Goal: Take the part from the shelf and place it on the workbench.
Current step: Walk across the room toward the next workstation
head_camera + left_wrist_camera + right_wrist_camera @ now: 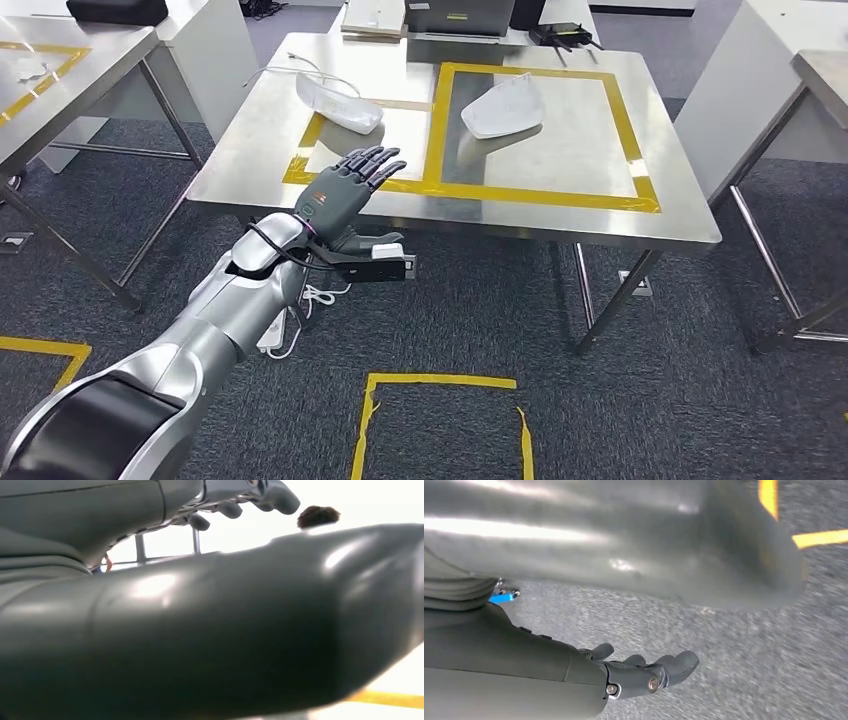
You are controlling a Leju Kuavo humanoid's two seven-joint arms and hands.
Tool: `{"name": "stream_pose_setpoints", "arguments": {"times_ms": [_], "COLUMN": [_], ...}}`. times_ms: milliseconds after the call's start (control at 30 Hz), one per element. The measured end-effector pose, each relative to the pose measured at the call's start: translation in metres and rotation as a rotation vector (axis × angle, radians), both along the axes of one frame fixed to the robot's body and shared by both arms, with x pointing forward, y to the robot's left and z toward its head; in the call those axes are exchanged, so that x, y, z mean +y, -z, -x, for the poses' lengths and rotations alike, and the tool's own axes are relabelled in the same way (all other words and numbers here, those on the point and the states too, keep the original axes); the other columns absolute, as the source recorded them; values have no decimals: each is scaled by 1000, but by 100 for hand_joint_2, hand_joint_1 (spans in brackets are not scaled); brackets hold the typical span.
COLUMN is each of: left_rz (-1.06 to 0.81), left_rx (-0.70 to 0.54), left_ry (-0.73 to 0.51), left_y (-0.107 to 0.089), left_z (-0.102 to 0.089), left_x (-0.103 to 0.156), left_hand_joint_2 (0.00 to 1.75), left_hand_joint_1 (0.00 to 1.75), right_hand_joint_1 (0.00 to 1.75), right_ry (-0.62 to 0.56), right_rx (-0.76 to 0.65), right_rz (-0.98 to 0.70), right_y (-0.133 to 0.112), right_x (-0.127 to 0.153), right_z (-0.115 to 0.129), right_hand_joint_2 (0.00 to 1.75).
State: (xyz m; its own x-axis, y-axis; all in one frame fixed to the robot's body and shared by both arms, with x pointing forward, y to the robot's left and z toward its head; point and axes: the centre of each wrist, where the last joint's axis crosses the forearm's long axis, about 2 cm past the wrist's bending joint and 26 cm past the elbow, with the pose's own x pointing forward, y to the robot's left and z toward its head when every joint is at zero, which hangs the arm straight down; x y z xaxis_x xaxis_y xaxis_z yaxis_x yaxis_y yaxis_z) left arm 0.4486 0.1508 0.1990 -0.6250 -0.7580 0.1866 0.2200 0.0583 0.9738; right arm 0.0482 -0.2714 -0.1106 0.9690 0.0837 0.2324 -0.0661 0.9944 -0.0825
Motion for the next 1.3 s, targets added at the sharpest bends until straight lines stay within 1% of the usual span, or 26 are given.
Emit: {"name": "stream_pose_setpoints", "arguments": {"times_ms": [100,233,400,633,767,800,900,933,1300], "left_rz": [17,24,29,29,41,49,53,50,45], "left_rx": [9,46,61,112,174,185,195,196,215], "left_ry": [-3,-7,-3,-12,6,10,9,5,-21], "left_y": [6,22,25,44,55,57,60,61,75], "left_z": [2,10,12,18,23,24,26,26,34], "left_x": [1,3,4,17,23,23,25,26,31], "left_hand_joint_2": [0,0,0,0,0,44,175,175,175], "left_hand_joint_1": [0,0,0,0,0,0,0,0,0], "right_hand_joint_1": [0,0,0,0,0,0,0,0,0], "right_ry": [-1,-4,-7,-7,-7,-6,-3,-2,-4], "right_rx": [2,1,-8,-17,-13,-12,-16,-17,-27], "right_rz": [3,6,9,13,11,11,11,12,25], "right_y": [0,0,0,0,0,0,0,0,1], "right_x": [1,1,1,2,2,2,1,1,-7], "right_z": [0,0,-2,1,2,2,2,2,7], "right_hand_joint_2": [0,0,0,0,0,0,131,175,175]}}
